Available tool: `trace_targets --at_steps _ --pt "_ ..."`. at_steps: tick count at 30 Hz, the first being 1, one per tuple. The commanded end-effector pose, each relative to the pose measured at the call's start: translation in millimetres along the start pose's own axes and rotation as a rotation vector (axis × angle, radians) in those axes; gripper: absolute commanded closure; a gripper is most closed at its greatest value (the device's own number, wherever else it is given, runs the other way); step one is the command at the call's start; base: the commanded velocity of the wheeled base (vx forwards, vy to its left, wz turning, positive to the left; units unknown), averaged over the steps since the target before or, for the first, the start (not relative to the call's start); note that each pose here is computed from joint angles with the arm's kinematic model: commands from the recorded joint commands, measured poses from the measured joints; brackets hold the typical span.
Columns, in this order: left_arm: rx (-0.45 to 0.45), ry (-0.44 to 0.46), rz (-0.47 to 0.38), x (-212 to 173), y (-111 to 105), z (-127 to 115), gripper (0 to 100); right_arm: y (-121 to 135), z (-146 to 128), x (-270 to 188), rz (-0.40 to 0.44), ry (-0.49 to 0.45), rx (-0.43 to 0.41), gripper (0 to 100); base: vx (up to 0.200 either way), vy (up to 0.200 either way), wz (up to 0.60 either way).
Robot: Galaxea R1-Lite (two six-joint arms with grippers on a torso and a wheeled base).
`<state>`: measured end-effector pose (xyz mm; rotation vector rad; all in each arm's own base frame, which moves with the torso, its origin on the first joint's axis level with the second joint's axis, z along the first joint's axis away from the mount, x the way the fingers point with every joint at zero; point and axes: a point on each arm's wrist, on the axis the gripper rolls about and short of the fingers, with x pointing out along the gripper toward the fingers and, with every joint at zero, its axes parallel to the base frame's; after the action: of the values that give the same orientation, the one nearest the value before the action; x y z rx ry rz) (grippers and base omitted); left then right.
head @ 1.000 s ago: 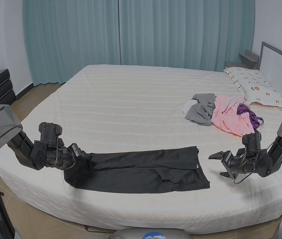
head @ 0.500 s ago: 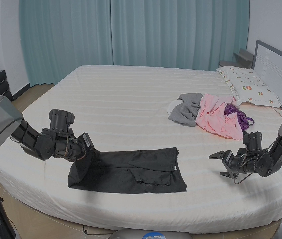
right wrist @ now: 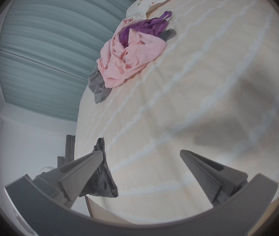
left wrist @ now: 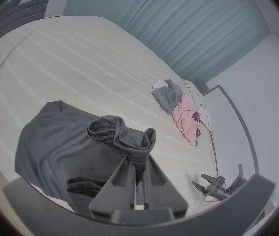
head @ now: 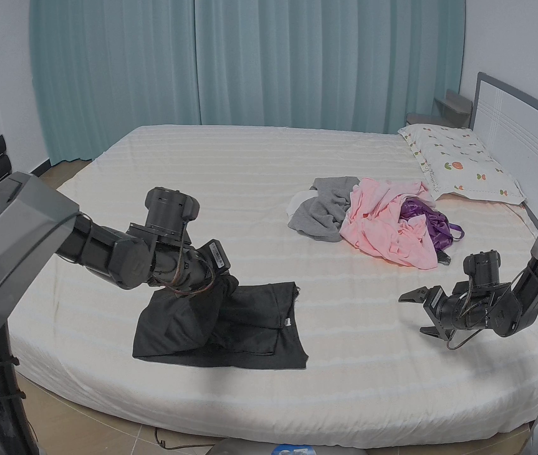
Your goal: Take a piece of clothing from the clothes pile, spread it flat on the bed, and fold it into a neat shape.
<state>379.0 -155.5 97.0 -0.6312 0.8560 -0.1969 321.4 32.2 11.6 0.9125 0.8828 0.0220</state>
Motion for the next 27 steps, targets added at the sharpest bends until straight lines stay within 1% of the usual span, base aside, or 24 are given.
trace_targets --at_steps 1,2,3,4,5,6,11,12,16,19,23,27 --pt "0.031 0.034 0.049 40 -6 -21 100 0 0 0 0.001 0.001 0.000 0 0.000 0.000 0.00" --pt "0.033 0.032 0.055 42 -6 -23 100 0 0 0 0.001 0.001 0.000 0 0.000 0.000 0.00" --pt "0.039 0.014 0.088 53 -6 -26 100 0 0 1 -0.001 0.002 0.000 0 0.000 0.000 0.00" --pt "0.043 0.006 0.103 58 -6 -29 100 0 0 1 -0.001 0.002 0.000 0 0.000 0.000 0.00" --pt "0.043 0.006 0.103 58 -6 -29 100 0 0 1 -0.001 0.002 0.000 0 0.000 0.000 0.00" --pt "0.051 0.011 0.122 65 -7 -37 100 0 0 1 0.000 0.003 0.000 0 0.000 0.000 0.00" --pt "0.066 0.030 0.122 71 -11 -48 100 -1 -1 1 -0.003 0.006 0.001 0 0.000 0.000 0.00" --pt "0.065 0.030 0.119 71 -13 -49 0 -1 -1 1 -0.002 0.007 0.000 0 0.000 0.000 0.00" --pt "0.054 0.027 0.117 69 -14 -49 0 -1 -1 1 -0.002 0.007 0.000 0 0.000 0.000 0.00" --pt "0.040 0.035 0.128 66 -11 -51 0 -1 -2 1 -0.004 0.008 0.001 0 0.000 0.000 0.00" --pt "0.019 0.017 0.119 42 -12 -45 0 -2 -3 1 -0.006 0.012 0.000 0 0.000 0.000 0.00" --pt "-0.011 0.014 0.129 18 -1 -39 0 -3 -3 1 -0.009 0.014 0.001 0 0.000 0.000 0.00"
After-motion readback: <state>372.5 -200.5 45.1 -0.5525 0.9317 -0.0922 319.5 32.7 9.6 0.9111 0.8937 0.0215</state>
